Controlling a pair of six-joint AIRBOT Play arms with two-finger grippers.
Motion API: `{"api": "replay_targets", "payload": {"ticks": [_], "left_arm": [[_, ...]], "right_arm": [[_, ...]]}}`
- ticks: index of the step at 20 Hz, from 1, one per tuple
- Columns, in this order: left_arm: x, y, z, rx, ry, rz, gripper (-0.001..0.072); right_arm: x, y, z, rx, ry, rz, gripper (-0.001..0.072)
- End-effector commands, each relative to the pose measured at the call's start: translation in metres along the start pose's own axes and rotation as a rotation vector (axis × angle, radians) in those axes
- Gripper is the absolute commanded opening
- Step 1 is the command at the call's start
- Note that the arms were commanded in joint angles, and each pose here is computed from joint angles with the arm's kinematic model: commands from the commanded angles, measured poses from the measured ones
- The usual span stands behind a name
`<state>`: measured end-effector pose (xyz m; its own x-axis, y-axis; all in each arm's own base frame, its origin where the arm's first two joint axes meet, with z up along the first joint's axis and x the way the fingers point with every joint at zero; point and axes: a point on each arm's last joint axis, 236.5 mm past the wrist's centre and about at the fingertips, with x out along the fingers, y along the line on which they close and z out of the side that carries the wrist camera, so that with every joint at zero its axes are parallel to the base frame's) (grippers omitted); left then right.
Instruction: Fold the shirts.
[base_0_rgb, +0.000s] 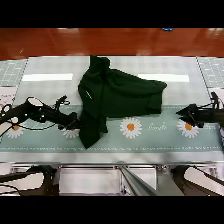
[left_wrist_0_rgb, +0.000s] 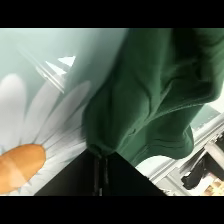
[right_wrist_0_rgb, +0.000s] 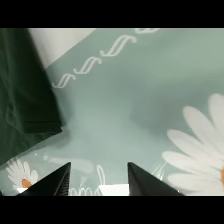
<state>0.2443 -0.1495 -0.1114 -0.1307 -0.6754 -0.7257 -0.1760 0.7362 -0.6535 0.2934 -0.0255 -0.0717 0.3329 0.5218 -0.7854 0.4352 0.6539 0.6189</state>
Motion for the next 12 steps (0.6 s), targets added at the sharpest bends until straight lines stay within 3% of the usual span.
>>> {"api": "replay_targets", "payload": {"ticks": [1,12], "left_arm": [[-0.002,-0.005,0.003,0.03,0.004,-0.004,0.0017],[-0.004,-0.008,0.004,0.037,0.009,-0.009,0.0017]], "right_arm": [[0.025,0.021,-0.001,-0.011,0.027,0.04,0.0407],[0.094,0.072,0.001,-0.106,0.132,0.054,0.0407]]}}
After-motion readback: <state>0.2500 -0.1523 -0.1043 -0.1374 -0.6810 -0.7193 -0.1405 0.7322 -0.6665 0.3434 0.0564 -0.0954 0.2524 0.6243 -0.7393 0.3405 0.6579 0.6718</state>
